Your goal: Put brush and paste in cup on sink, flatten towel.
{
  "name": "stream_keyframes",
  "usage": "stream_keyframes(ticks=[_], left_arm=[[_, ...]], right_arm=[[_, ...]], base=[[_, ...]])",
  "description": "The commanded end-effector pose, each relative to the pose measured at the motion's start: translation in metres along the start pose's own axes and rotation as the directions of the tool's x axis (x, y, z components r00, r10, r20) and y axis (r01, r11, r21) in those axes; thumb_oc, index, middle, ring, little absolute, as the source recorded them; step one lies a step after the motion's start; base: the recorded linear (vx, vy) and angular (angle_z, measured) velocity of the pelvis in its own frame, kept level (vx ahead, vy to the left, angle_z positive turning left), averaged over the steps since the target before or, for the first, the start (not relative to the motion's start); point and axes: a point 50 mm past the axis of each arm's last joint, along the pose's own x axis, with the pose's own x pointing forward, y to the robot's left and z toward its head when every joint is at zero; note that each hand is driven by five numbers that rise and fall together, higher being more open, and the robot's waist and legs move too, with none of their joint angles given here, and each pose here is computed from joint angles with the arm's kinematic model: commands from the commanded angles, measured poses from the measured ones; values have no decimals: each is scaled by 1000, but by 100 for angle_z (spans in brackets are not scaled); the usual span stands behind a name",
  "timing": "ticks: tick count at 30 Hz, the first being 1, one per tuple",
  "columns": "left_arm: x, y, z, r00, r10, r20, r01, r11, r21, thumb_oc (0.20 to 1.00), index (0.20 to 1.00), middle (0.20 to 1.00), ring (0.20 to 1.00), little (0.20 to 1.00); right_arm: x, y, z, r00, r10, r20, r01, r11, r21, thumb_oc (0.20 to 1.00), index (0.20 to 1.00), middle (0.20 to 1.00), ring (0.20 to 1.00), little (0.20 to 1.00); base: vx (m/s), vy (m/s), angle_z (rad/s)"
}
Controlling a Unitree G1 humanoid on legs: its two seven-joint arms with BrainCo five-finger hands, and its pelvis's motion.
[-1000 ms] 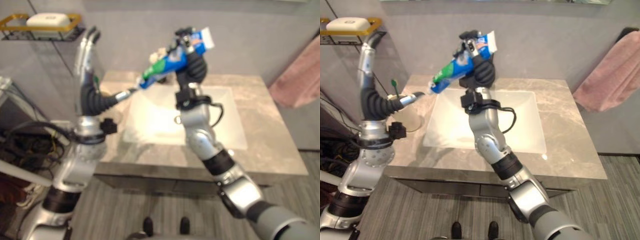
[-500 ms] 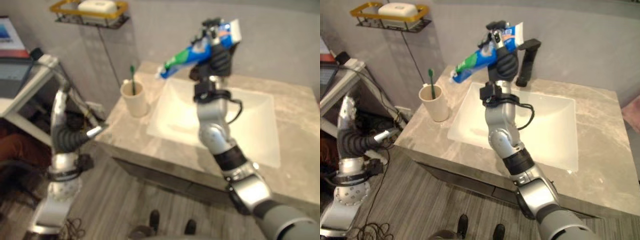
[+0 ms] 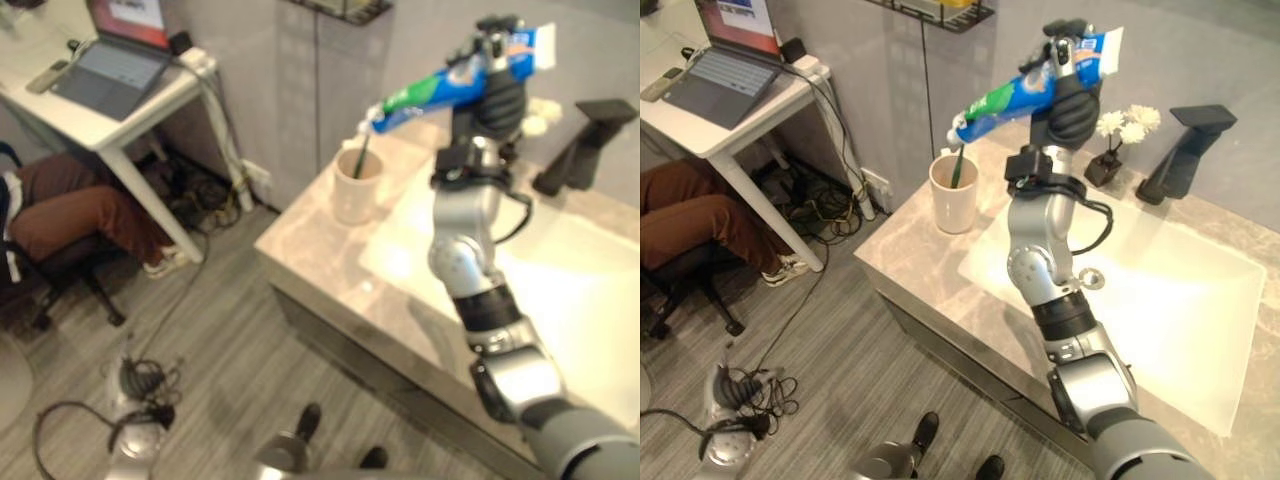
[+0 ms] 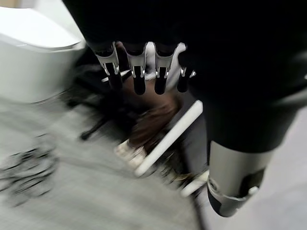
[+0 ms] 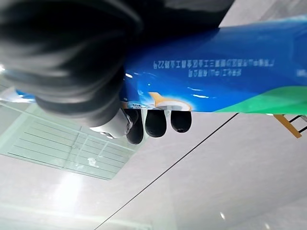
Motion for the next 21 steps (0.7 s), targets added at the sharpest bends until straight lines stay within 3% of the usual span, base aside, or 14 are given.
stream_keyframes(ticks=[1, 4, 5, 7, 8, 11, 15, 21], left_arm=[[5, -3, -6, 998, -66, -25, 68, 995, 74, 1000, 1000, 1000, 1000, 1000], [-23, -29, -59, 937, -162, -308, 212, 967, 138, 1000, 1000, 1000, 1000, 1000], [-23, -30, -59, 937, -162, -308, 212, 968, 137, 1000, 1000, 1000, 1000, 1000], [-56, -45, -93, 821, -254, -512, 349, 932, 98, 1000, 1000, 1000, 1000, 1000], [-60, -47, -97, 799, -275, -535, 373, 924, 83, 1000, 1000, 1000, 1000, 1000], [-59, -53, -90, 813, -337, -476, 460, 872, 169, 1000, 1000, 1000, 1000, 1000], [-58, -50, -93, 809, -311, -499, 428, 893, 138, 1000, 1000, 1000, 1000, 1000], [-43, -62, -64, 852, -410, -325, 498, 826, 264, 1000, 1000, 1000, 1000, 1000]], right_arm=[[9, 23, 10, 988, 141, 58, -141, 990, -7, 200, 200, 200, 200, 200], [8, 23, 2, 990, 142, 21, -142, 990, 7, 200, 200, 200, 200, 200], [8, 23, 2, 990, 143, 20, -143, 990, 7, 200, 200, 200, 200, 200], [7, 22, -10, 989, 143, -33, -142, 989, 30, 200, 200, 200, 200, 200], [7, 22, -12, 989, 143, -40, -142, 989, 31, 200, 200, 200, 200, 200], [5, 24, -19, 988, 140, -65, -137, 989, 52, 200, 200, 200, 200, 200], [1, 21, -25, 989, 117, -95, -111, 992, 67, 200, 200, 200, 200, 200], [-3, 25, -32, 982, 142, -126, -134, 989, 71, 200, 200, 200, 200, 200]], base=[[33, 25, 16], [11, 19, 4], [31, 26, -5], [26, 19, -11], [9, 22, -18], [1, 12, -16], [8, -2, -7], [-1, 8, -8]])
